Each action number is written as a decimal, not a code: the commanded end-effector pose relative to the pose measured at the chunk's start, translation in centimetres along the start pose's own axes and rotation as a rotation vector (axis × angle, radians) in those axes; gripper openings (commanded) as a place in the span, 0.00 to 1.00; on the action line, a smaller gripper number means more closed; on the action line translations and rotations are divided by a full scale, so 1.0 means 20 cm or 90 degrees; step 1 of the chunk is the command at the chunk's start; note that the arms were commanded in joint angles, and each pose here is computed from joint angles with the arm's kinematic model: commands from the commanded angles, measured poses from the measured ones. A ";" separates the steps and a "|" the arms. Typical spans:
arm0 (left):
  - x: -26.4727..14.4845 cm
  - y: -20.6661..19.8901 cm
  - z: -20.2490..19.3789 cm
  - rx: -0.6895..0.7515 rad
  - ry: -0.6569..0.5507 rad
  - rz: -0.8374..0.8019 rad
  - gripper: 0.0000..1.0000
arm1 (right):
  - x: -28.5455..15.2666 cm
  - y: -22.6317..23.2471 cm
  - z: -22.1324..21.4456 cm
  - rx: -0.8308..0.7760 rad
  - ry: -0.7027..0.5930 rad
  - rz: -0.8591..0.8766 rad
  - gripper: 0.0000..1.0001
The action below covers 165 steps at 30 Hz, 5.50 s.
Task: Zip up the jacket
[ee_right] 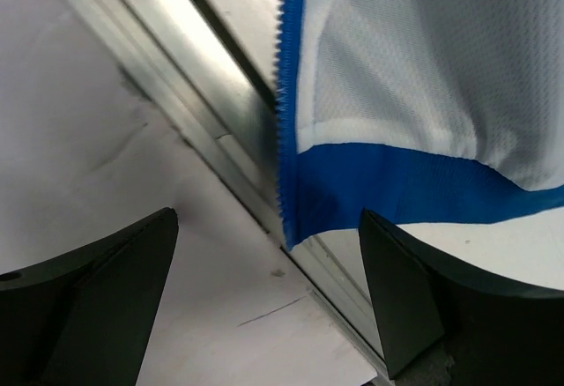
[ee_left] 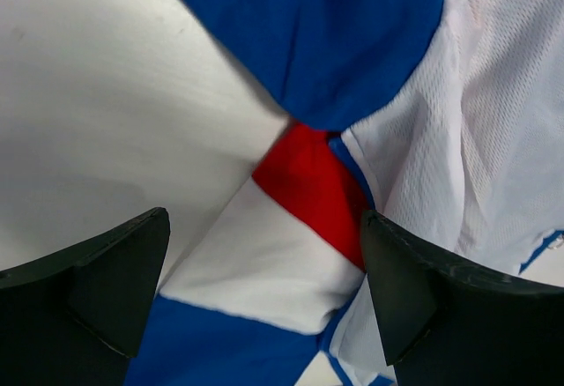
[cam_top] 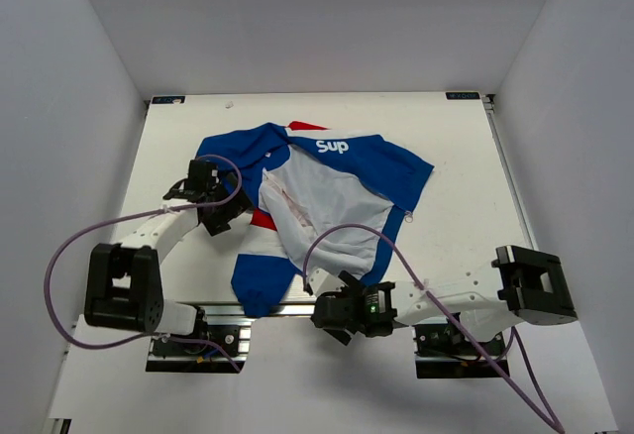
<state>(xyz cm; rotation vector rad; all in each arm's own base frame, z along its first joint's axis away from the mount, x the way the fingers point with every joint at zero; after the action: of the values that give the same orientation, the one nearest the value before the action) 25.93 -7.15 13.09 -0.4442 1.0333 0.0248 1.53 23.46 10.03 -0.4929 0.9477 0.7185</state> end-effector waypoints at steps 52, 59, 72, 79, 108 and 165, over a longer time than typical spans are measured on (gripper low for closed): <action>0.33 -0.40 0.95 0.030 -0.256 0.101 0.00 | 0.00 -1.25 0.47 0.606 -0.177 0.037 0.00; 0.55 -0.54 1.04 0.094 -0.188 0.107 0.98 | 0.23 -1.37 0.47 0.651 -0.030 0.026 0.09; 0.06 -0.84 0.76 0.203 -0.218 0.037 0.98 | -0.02 -1.55 0.65 0.596 -0.126 -0.130 0.89; 0.19 -0.70 0.21 0.216 -0.035 0.008 0.98 | 0.14 -1.70 0.82 0.555 -0.128 -0.115 0.89; 0.66 -0.49 0.71 0.408 -0.196 0.061 0.98 | 0.43 -0.90 0.26 0.671 0.059 0.050 0.89; 0.34 -0.88 -0.63 0.367 0.083 0.138 0.56 | 0.13 -0.75 0.23 0.602 -0.090 -0.050 0.89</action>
<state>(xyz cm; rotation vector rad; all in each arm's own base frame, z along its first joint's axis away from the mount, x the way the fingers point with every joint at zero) 22.82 -29.71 9.32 0.1523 1.1472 -0.1658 15.45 16.94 10.89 0.3475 1.0438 0.1617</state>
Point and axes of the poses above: each gripper's point midway between its finger pads, its own x axis out along the fingers, its own y axis along the line the jaws close on, z = x × y, the point moved 8 cm from there along -x, back along the fingers, and after that the axes turned 12 degrees about x, right-handed, at the moved point
